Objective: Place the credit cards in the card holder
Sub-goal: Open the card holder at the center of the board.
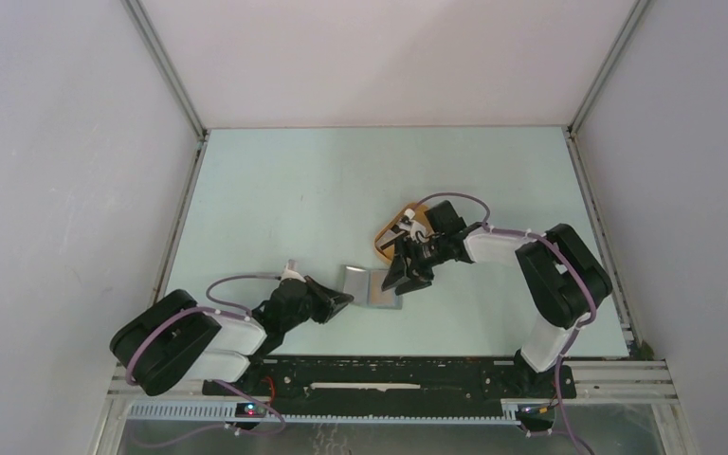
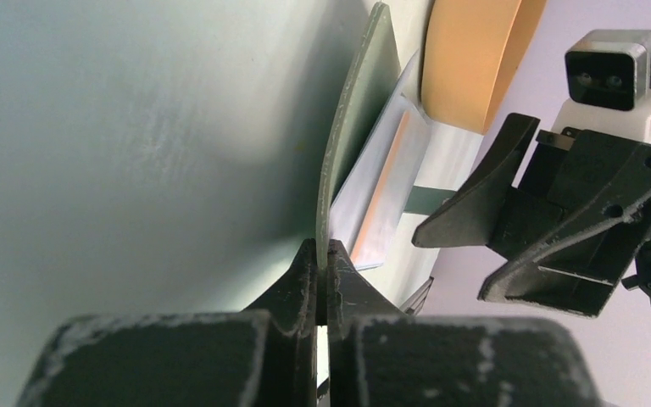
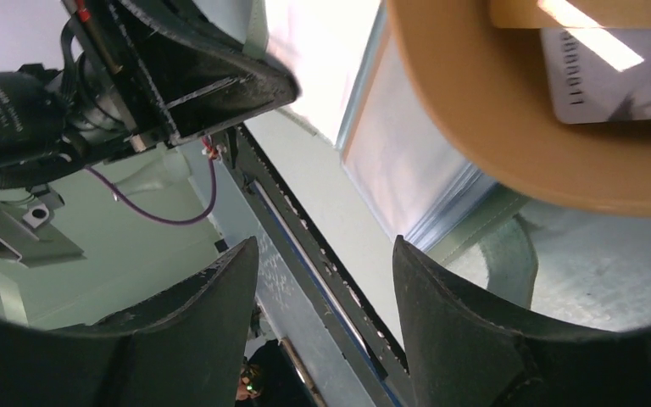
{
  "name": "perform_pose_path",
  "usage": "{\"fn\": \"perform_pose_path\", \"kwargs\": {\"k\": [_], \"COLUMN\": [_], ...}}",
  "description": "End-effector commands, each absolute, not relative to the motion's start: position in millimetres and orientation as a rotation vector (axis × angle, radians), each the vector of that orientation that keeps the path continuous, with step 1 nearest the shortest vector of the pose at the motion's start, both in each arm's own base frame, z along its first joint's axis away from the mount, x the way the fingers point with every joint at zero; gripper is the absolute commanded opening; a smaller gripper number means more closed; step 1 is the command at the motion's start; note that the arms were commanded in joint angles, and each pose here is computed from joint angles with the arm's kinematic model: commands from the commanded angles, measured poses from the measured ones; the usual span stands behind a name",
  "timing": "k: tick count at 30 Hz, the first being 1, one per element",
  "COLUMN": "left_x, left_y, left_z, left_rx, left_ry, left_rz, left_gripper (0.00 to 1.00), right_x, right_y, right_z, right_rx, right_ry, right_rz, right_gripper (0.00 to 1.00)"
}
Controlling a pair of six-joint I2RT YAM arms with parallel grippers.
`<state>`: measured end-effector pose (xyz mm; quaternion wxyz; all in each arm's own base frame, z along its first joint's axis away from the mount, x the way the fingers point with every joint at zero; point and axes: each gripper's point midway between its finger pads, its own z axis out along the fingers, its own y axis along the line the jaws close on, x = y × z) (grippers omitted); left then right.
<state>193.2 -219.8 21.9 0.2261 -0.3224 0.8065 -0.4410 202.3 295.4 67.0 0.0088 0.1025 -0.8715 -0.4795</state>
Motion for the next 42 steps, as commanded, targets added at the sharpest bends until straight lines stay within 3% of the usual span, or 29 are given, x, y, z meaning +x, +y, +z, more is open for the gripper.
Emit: {"fn": "perform_pose_path", "kwargs": {"k": [1,8,20,42], "left_x": [198.7,196.6,197.5,194.1], "left_y": [-232.3,-234.9,-242.6,-264.3], "left_z": [34.5,31.2,32.8,34.3], "left_rx": [-0.869,-0.872,-0.852,-0.800], "left_ry": [2.203,2.221,2.226,2.250], "left_rz": [-1.296,-1.311,-1.352,-1.498], "left_gripper": [0.00,0.00,0.00,0.00], "right_x": [218.5,230.7,233.1,221.8], "right_y": [300.1,285.6,283.1,313.9], "right_z": [60.0,39.5,30.0,62.9], "right_rx": [0.249,0.187,0.140,0.222], "right_ry": [-2.776,-2.923,-2.926,-2.723], "right_rz": [-1.455,-1.271,-1.237,-1.497], "right_gripper": [0.68,0.68,0.71,0.70]}}
